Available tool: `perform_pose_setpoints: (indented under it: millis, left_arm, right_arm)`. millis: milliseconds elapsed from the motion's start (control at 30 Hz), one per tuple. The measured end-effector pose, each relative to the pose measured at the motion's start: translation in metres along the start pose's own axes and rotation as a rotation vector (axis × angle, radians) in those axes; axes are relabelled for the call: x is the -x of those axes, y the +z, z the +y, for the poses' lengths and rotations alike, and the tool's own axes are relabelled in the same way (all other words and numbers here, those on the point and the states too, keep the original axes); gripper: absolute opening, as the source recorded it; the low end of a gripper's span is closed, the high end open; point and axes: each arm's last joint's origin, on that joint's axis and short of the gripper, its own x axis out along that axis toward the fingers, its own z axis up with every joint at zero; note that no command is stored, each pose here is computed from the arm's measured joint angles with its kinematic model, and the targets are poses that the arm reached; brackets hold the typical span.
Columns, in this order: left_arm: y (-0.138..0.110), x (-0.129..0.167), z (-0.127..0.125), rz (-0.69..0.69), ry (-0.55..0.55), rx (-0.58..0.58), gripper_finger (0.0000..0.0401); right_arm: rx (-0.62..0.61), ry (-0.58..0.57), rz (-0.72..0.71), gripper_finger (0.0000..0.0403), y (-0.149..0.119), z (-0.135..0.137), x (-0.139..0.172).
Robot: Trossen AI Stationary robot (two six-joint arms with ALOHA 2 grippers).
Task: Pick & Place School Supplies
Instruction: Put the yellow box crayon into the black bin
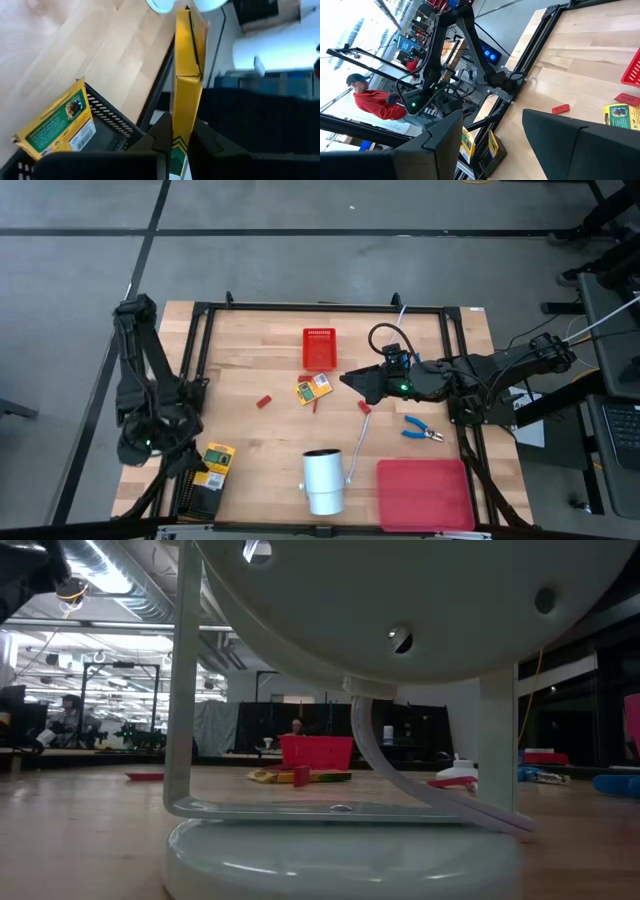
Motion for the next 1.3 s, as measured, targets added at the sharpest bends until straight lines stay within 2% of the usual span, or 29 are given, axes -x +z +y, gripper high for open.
perform_pose_setpoints:
  millis: [200, 600, 1100, 1300]
  left_arm:
    - [-0.017, -0.011, 0.006, -0.078, 0.042, 0.071, 0.0026]
    - [-0.047, -0.02, 0.016, 0.013, 0.115, 0.107, 0.003]
    - [-0.048, -0.022, 0.018, -0.019, 0.125, 0.059, 0.0089]
    - [-0.048, -0.022, 0.021, 0.005, 0.162, 0.053, 0.0111]
  right_arm:
    - [-0.002, 0.0, 0.0, 0.0212, 0.0, 0.0, 0.0]
    - [-0.011, 0.009, 0.021, 0.0212, -0.001, 0.0, 0.0]
    - [-0.022, 0.028, 0.034, 0.0212, -0.004, 0.003, 0.002]
    - [-0.023, 0.027, 0.031, 0.0212, -0.004, 0.003, 0.002]
